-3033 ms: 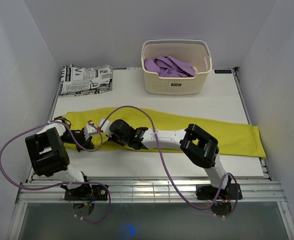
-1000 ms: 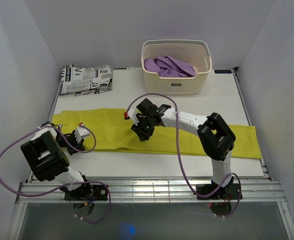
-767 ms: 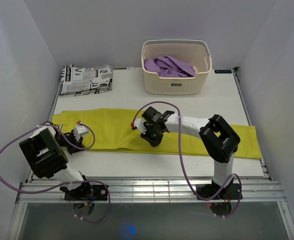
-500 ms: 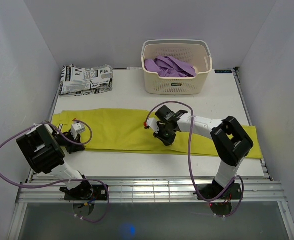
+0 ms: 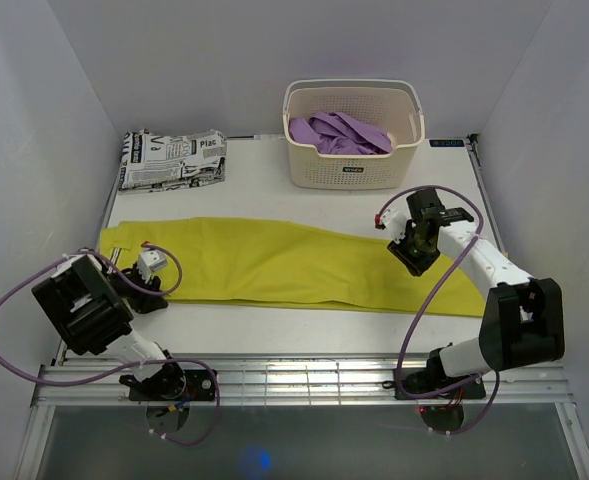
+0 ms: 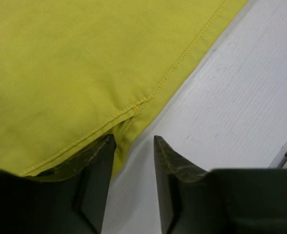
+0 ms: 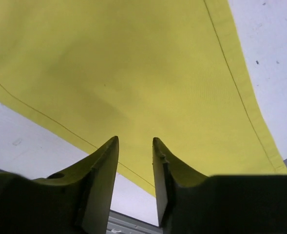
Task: Fold and stack the trousers
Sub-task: Fold the trousers
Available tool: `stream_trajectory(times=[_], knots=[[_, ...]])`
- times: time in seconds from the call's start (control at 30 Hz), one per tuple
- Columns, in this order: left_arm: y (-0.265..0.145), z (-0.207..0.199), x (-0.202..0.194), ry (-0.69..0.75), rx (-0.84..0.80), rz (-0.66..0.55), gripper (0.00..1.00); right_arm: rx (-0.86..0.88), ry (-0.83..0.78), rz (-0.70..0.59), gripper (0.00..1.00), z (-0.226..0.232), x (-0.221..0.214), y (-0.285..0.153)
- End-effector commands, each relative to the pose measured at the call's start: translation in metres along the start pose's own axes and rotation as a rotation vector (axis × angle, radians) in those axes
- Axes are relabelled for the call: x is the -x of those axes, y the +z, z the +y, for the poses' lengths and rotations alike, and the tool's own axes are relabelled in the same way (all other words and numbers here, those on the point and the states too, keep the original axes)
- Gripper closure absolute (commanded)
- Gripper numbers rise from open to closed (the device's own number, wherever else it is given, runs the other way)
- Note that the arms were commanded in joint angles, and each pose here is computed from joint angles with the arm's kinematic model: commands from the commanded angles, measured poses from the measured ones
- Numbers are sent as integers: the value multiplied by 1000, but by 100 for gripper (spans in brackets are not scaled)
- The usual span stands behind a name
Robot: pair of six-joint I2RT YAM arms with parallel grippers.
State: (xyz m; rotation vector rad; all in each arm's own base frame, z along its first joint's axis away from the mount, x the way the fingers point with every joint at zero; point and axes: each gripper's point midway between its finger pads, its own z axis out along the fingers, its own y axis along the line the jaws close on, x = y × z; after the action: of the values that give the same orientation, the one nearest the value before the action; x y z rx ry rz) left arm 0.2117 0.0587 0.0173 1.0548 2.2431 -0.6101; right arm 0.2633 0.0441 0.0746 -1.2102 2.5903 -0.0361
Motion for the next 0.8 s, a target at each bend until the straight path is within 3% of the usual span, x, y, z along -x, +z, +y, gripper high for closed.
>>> stream_trajectory(times=[0.0, 0.03, 0.07, 0.17, 0.2, 0.33, 0.37, 0.4, 0.43, 0.47, 0.5, 0.57, 0.77], knots=[[-29, 17, -23, 62, 61, 166, 44, 108, -35, -19, 58, 18, 0, -9], [-40, 24, -4, 81, 84, 128, 27, 114, -27, -56, 55, 17, 14, -14], [-49, 24, 13, 98, 104, 88, 17, 157, -21, -94, 49, 23, 26, -17], [-74, 22, 73, 125, 130, -79, 7, 203, -8, -196, 44, 27, 78, -28], [-80, 18, 97, 97, 135, -162, 5, 211, -12, -227, 44, 26, 96, -25], [-85, 20, 153, 101, 107, -267, 4, 256, -88, -412, 45, 52, 194, -48], [-87, 32, 167, 134, 134, -291, 4, 284, -111, -399, 45, 62, 207, -36], [-82, 35, 176, 37, 118, -322, 4, 315, -161, -412, 45, 83, 223, -37], [-73, 38, 190, 33, 105, -333, 4, 320, -182, -445, 47, 89, 243, -43], [-70, 59, 204, 82, 162, -360, 4, 346, -199, -426, 47, 100, 251, -28], [-63, 63, 211, -27, 153, -375, 4, 374, -236, -434, 48, 118, 259, -26], [-47, 89, 234, 3, 224, -389, 4, 408, -265, -439, 49, 135, 274, -11], [26, 118, 253, -67, 117, -351, 6, 492, -404, -346, 56, 209, 251, 34]])
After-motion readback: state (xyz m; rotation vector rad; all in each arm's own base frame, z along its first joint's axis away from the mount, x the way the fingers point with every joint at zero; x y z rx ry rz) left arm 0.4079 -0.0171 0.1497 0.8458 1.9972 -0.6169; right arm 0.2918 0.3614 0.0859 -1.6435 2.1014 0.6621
